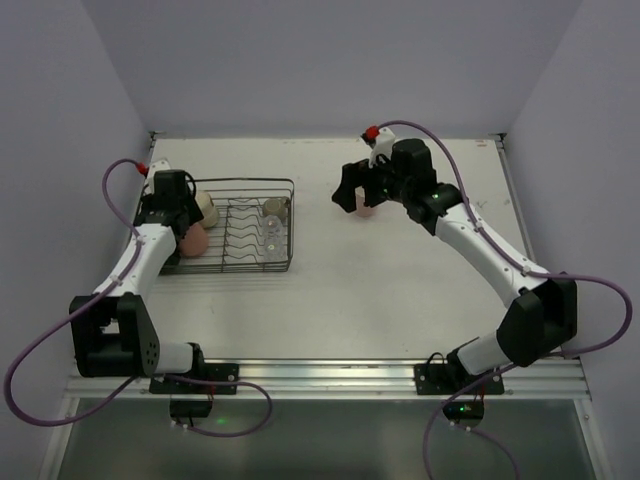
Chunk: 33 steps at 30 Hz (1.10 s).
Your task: Unload the cups from the dish rack
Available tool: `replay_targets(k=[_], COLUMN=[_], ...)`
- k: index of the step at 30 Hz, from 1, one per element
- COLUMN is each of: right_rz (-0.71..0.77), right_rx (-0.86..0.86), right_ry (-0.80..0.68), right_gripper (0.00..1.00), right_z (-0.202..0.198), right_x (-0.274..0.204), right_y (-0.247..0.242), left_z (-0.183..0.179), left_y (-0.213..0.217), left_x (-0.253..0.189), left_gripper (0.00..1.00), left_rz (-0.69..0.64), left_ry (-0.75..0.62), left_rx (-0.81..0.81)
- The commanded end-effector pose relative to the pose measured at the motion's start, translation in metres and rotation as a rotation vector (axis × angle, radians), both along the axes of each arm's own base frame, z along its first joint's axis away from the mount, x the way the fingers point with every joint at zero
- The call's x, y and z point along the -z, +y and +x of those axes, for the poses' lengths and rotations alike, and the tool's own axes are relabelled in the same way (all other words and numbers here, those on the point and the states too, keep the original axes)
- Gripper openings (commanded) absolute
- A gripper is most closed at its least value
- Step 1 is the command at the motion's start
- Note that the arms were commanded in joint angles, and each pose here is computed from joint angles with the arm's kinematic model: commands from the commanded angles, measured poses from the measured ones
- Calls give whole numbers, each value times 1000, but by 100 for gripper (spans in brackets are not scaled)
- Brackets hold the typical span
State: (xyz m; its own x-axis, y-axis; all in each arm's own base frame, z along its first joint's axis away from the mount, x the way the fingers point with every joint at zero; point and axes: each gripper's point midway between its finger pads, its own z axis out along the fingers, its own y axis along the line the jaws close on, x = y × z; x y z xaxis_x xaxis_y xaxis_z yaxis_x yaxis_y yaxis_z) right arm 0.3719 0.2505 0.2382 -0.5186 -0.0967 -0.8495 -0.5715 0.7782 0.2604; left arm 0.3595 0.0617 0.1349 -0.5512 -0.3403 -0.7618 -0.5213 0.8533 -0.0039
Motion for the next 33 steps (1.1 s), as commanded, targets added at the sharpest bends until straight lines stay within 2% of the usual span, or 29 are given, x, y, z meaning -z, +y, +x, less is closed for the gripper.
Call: replay_targets(k=[1,3,5,9,14,17,19,21,22,23,25,26,27,28,30,33], right_rz=[122,137,167,256,434,568,663,747,780,801,838,859,876,894,908,893], right_rx=[-52,-54,-71,-121,-215,-256,-293,-319,-343,-350,-341,-333,-328,-319,-303,-380], right_ry=[-118,-124,-126,-109,-104,-107,-141,-84,-105,-93,-89,-85,-73,-75,-43,2], right_gripper=[96,96,96,96,95,91,84,77,75,75,75,76,77,79,79,79], right_z=[-11,-14,-18,-31,-56,-73,-86,-101,-105,-108,-114,-116,-117,-116,-113,-117], right_x=[-52,-57,-63,-75,-101,-119,-130,-137,-142,-143,-143,-143,-141,-136,-126,-122], right_y=[9,9,12,22,43,53,60,72,78,84,97,99,100,99,102,116], left_z=[10,6,2,-14,-43,-69,-77,-89,-91,-98,-103,-108,-111,-113,-117,-120], left_y=[-1,-5,-11,-30,-62,-87,-104,-131,-141,-156,-169,-179,-183,-186,-191,-196], left_x=[-17,-25,-39,-67,-110,-153,-173,-198,-215,-211,-226,-222,-224,-232,-224,-218], left_gripper=[49,37,30,21,19,20,20,20,20,20,20,19,18,18,18,18], left_rz=[-21,-31,-48,-103,-206,-286,-339,-436,-489,-555,-615,-702,-735,-747,-804,-835], left_ry=[-74,-100,-121,-181,-315,-472,-552,-667,-742,-742,-814,-812,-822,-865,-847,-851], left_rx=[21,39,74,163,299,398,477,608,650,726,807,840,863,897,911,947])
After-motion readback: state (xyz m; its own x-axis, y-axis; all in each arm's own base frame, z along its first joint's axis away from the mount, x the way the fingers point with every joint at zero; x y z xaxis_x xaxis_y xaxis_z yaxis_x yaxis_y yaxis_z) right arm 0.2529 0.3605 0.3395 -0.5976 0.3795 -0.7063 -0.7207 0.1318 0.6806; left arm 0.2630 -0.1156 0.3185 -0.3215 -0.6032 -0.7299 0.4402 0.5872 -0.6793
